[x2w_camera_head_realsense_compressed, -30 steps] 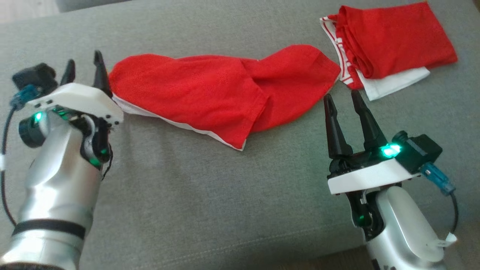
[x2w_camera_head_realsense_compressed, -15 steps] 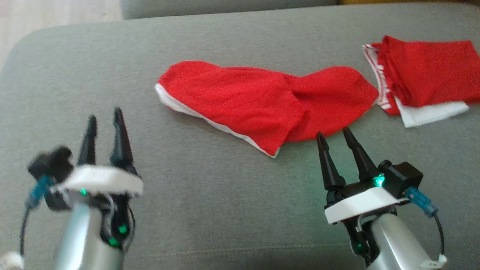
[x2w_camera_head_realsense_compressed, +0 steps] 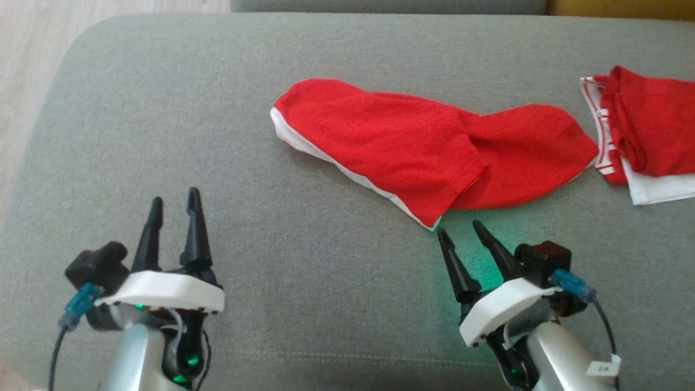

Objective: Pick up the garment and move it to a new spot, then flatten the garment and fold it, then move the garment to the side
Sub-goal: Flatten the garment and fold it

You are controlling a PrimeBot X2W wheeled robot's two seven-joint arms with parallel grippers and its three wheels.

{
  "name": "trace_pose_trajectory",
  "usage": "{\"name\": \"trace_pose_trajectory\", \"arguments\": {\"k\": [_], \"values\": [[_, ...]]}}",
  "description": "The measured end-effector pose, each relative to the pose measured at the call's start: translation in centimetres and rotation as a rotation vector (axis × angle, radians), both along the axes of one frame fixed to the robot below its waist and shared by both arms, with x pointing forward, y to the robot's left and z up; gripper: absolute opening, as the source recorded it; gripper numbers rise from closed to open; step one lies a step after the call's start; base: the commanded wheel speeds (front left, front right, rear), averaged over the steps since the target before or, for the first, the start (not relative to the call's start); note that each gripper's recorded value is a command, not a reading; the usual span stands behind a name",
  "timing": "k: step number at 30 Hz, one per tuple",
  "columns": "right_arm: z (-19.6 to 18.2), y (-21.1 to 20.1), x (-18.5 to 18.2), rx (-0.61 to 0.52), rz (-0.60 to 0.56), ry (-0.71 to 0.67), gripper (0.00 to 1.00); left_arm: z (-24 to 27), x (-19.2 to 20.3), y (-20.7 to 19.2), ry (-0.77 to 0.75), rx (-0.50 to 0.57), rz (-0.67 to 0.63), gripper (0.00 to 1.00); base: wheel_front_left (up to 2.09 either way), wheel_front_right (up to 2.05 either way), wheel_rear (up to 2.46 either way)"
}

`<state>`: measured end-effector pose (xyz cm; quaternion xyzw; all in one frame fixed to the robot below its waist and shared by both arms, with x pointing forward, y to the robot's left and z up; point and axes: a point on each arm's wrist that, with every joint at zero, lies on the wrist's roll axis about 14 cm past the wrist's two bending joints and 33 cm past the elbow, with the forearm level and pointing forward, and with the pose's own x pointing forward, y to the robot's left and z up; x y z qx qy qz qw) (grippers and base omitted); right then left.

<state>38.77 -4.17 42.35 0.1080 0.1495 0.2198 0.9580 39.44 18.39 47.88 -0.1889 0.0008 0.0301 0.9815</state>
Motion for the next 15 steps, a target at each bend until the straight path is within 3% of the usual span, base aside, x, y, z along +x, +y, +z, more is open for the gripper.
{"name": "trace_pose_trajectory", "arguments": {"k": [6, 15], "values": [[-3.8, 0.9, -0.8, -0.017, 0.037, 0.16, 1.0, -1.1, -0.1, -0.3, 0.034, -0.019, -0.002, 1.0, 0.0, 0.0, 0.0], [-4.6, 2.4, 1.4, -0.019, 0.074, 0.177, 1.0, -1.4, 0.4, -0.2, 0.046, -0.02, 0.005, 1.0, 0.0, 0.0, 0.0]]}}
